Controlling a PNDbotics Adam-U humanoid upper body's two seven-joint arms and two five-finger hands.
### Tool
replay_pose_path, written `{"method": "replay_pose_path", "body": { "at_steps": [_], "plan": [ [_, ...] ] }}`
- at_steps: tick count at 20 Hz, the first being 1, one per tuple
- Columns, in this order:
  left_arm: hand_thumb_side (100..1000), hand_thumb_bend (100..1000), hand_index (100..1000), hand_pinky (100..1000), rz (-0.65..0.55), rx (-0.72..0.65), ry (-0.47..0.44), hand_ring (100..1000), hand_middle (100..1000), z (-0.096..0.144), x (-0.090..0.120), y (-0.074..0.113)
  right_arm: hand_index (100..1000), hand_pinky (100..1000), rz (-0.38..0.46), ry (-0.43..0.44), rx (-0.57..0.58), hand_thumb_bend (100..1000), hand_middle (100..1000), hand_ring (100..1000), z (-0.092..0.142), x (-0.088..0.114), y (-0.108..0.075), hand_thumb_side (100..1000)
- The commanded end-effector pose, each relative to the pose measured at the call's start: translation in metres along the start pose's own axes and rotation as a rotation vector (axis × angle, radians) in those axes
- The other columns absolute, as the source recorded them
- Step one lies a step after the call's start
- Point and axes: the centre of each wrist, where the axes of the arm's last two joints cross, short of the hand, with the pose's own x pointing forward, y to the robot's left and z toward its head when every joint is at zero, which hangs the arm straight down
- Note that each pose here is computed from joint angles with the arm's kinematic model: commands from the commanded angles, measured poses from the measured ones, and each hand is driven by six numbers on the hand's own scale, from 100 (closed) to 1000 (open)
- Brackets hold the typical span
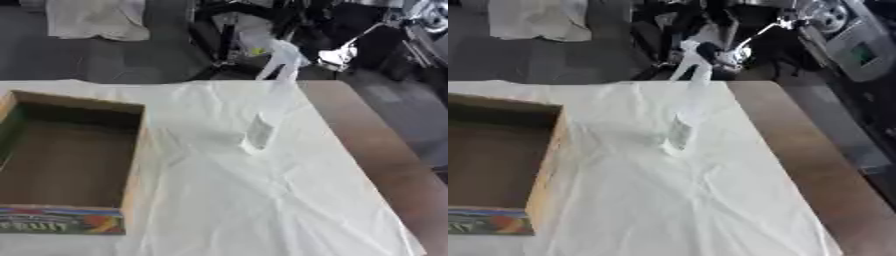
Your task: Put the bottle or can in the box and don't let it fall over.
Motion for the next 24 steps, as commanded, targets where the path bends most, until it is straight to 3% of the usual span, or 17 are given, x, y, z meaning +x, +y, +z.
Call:
{"method": "replay_pose_path", "body": {
  "at_steps": [1, 6, 7, 8, 9, 10, 11, 24],
  "plan": [
    [826, 169, 806, 853, -0.006, -0.008, -0.015, 811, 764, -0.001, 0.003, -0.001, 843, 816, -0.009, -0.033, -0.078, 100, 750, 771, 0.005, 0.014, -0.021, 244],
    [830, 172, 807, 854, -0.005, -0.012, -0.010, 811, 765, -0.001, 0.003, -0.002, 850, 830, -0.008, 0.003, -0.134, 100, 775, 806, 0.012, 0.009, -0.028, 249],
    [830, 171, 807, 854, -0.005, -0.012, -0.011, 811, 765, -0.001, 0.003, -0.002, 853, 833, 0.001, 0.021, -0.130, 100, 784, 819, 0.014, 0.006, -0.027, 192],
    [830, 171, 807, 854, -0.005, -0.013, -0.012, 811, 765, -0.001, 0.003, -0.002, 853, 833, 0.010, 0.036, -0.124, 100, 785, 819, 0.016, 0.003, -0.026, 268],
    [831, 170, 807, 854, -0.006, -0.013, -0.013, 811, 765, -0.001, 0.003, -0.002, 855, 833, 0.018, 0.051, -0.117, 100, 789, 824, 0.017, 0.000, -0.025, 278],
    [831, 170, 807, 853, -0.006, -0.013, -0.014, 811, 765, -0.002, 0.003, -0.002, 856, 833, 0.026, 0.064, -0.111, 100, 792, 826, 0.019, -0.003, -0.024, 206],
    [831, 170, 807, 854, -0.007, -0.013, -0.015, 811, 765, -0.002, 0.003, -0.002, 856, 833, 0.033, 0.074, -0.106, 100, 795, 827, 0.020, -0.005, -0.023, 285],
    [831, 167, 807, 854, -0.002, -0.020, -0.020, 812, 766, -0.003, 0.004, -0.004, 862, 835, 0.041, 0.136, -0.089, 100, 809, 835, 0.025, -0.024, -0.016, 320]
  ]
}}
